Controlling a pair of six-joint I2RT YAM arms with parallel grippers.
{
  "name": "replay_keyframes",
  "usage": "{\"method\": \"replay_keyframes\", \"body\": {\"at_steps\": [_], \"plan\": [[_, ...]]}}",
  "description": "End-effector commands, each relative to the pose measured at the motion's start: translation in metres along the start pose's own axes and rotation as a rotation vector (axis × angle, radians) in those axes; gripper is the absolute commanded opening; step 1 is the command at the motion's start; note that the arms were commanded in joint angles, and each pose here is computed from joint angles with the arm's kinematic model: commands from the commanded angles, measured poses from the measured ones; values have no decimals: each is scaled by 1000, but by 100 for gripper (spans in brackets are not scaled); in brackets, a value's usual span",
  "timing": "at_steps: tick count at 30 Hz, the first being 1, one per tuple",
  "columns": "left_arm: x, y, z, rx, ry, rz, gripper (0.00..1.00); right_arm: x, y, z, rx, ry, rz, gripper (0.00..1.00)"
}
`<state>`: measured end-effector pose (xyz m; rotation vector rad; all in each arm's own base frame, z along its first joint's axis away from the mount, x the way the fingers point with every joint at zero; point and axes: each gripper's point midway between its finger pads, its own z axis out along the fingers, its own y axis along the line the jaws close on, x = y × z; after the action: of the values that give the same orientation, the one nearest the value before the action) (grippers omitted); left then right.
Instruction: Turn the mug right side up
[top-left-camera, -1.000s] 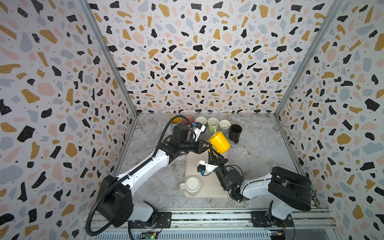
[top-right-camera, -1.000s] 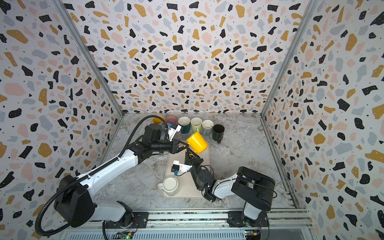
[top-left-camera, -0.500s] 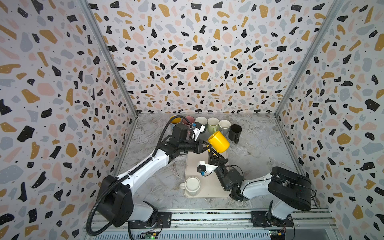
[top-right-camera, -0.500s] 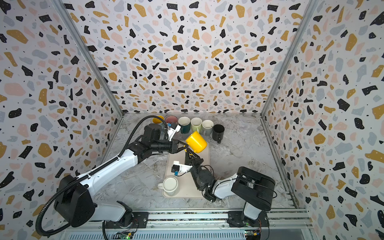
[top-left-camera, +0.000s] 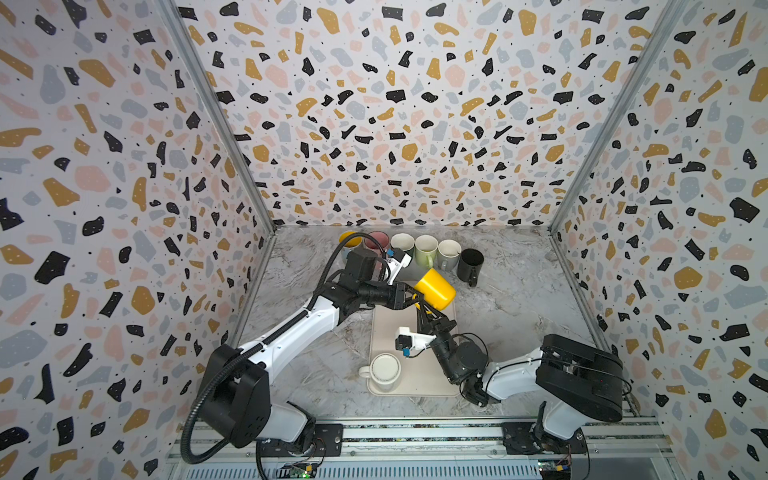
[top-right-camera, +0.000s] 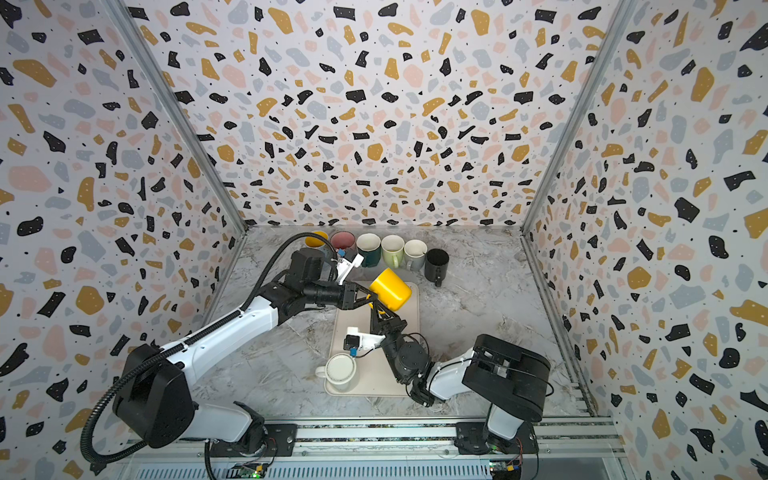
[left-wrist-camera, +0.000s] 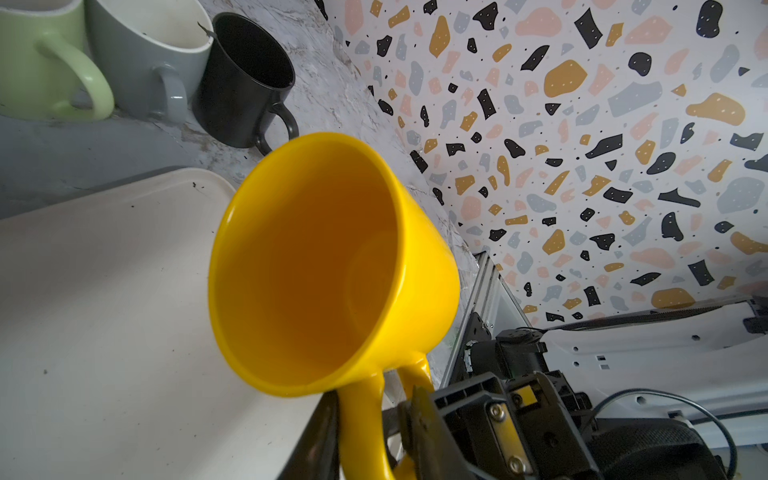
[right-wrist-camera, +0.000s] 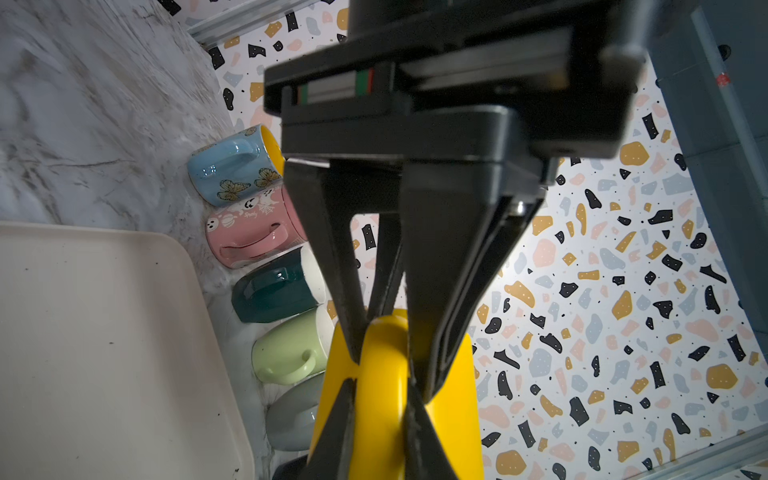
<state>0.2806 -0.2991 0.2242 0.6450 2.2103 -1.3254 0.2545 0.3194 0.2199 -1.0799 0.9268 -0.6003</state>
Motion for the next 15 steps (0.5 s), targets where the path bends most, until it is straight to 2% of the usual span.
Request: {"method": "replay_keyframes", "body": {"at_steps": [1,5,8,15], "plan": [[22,-6,13,78,69,-26,18,-36,-103,-16,345,-170,237,0],[30,-16,20,121,92,-27,0,-37,-98,-13,336,-168,232,0],[38,-18,23,122,100,-25,0,-36,-96,-10,334,-152,231,0],[41,10,19,-44,58,-48,0,-23,-94,-8,337,-79,240,1]]}}
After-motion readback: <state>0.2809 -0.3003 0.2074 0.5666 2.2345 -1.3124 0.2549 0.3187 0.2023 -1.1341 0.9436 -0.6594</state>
